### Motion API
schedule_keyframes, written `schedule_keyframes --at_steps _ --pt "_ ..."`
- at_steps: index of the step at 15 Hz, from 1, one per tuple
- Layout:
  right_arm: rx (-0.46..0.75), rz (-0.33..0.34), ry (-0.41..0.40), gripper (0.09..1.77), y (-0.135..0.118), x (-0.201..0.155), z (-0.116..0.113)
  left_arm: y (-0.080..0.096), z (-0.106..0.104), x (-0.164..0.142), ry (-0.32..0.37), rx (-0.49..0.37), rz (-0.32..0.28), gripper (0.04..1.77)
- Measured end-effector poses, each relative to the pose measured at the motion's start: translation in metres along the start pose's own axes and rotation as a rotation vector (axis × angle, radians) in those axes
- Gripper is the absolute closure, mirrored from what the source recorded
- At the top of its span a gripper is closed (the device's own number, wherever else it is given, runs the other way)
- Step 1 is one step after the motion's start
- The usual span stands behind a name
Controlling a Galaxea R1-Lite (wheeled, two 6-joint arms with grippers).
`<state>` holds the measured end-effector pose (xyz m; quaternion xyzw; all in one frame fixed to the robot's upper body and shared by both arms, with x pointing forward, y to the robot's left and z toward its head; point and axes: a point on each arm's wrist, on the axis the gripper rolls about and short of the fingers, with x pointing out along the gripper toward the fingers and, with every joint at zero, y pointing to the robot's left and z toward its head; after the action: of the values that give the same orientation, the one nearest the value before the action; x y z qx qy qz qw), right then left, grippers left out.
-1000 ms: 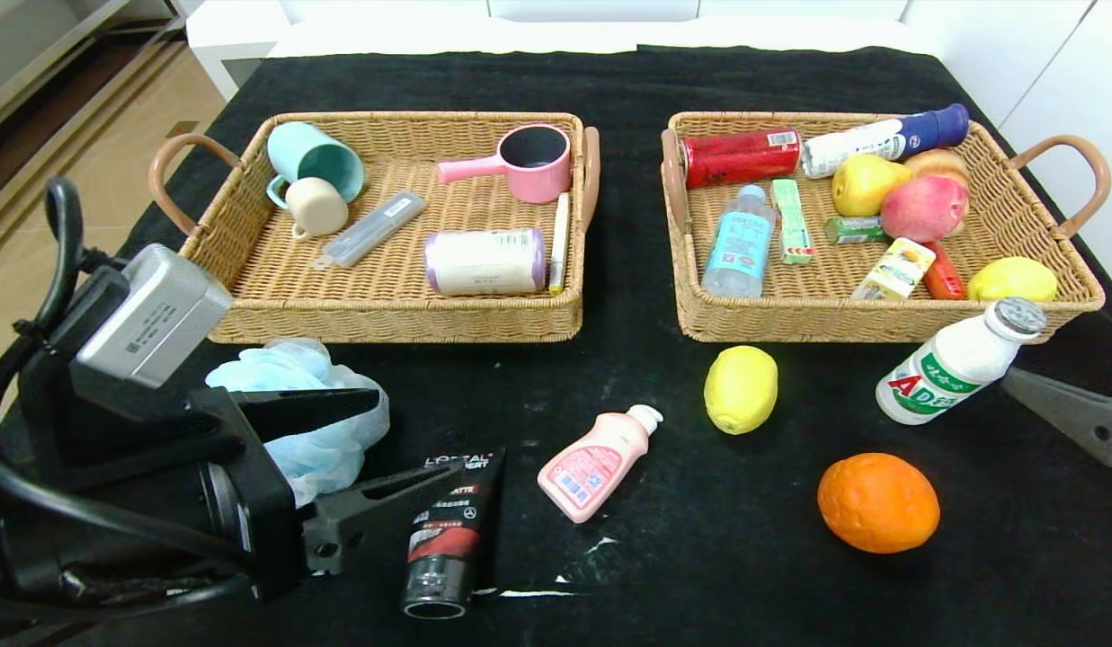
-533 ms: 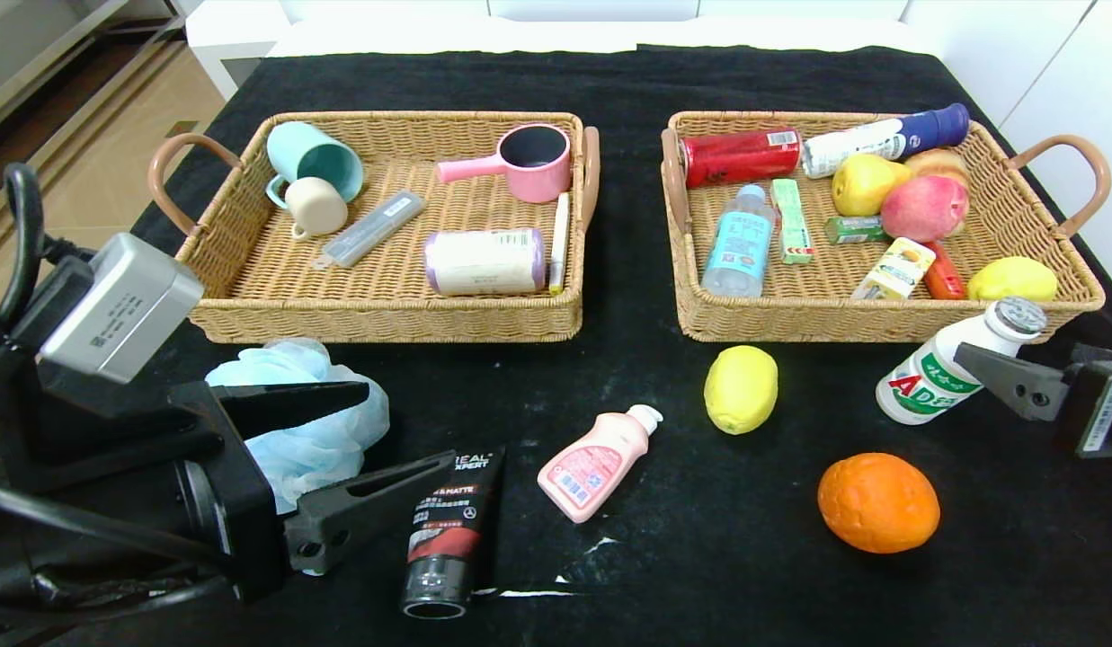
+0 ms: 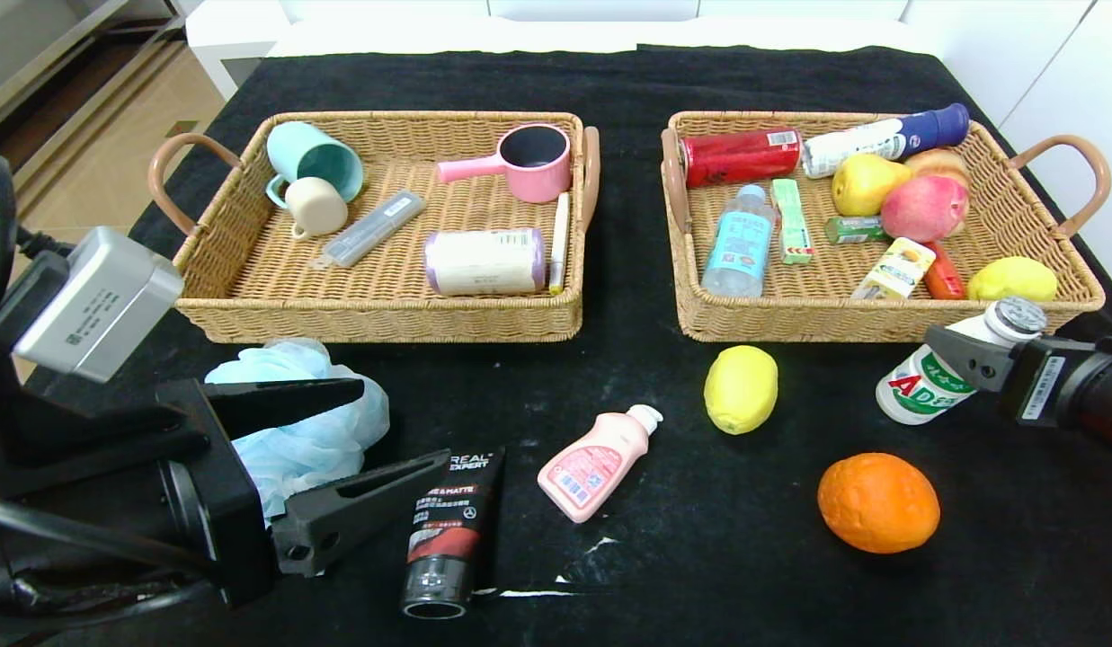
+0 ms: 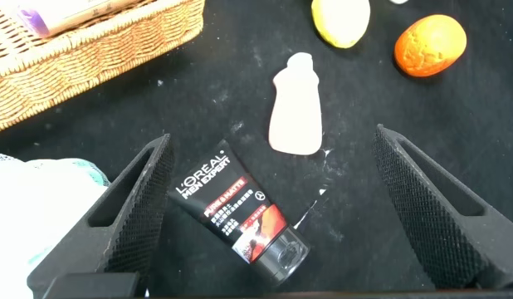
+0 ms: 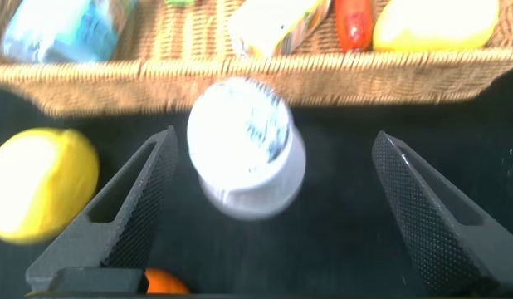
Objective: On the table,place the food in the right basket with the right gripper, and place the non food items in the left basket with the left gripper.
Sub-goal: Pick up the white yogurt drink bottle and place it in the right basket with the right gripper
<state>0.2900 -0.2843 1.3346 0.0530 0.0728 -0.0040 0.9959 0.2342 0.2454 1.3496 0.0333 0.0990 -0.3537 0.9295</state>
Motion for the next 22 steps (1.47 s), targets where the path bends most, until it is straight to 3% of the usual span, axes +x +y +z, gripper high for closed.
schedule_keyframes --at_steps 19,20,22 --pt "0.003 -0.005 0.025 0.15 0.003 0.014 -0.007 -0.001 0.000 -0.003 -0.007 0.018 0.001 0.09" --pt "0.003 -0.005 0.025 0.17 0.003 0.014 -0.007 -0.001 0.000 -0.003 -0.007 0.017 0.001 0.09" --pt "0.002 -0.004 0.027 0.54 0.003 0.014 -0.007 -0.001 0.000 -0.003 -0.008 0.019 0.001 0.09"
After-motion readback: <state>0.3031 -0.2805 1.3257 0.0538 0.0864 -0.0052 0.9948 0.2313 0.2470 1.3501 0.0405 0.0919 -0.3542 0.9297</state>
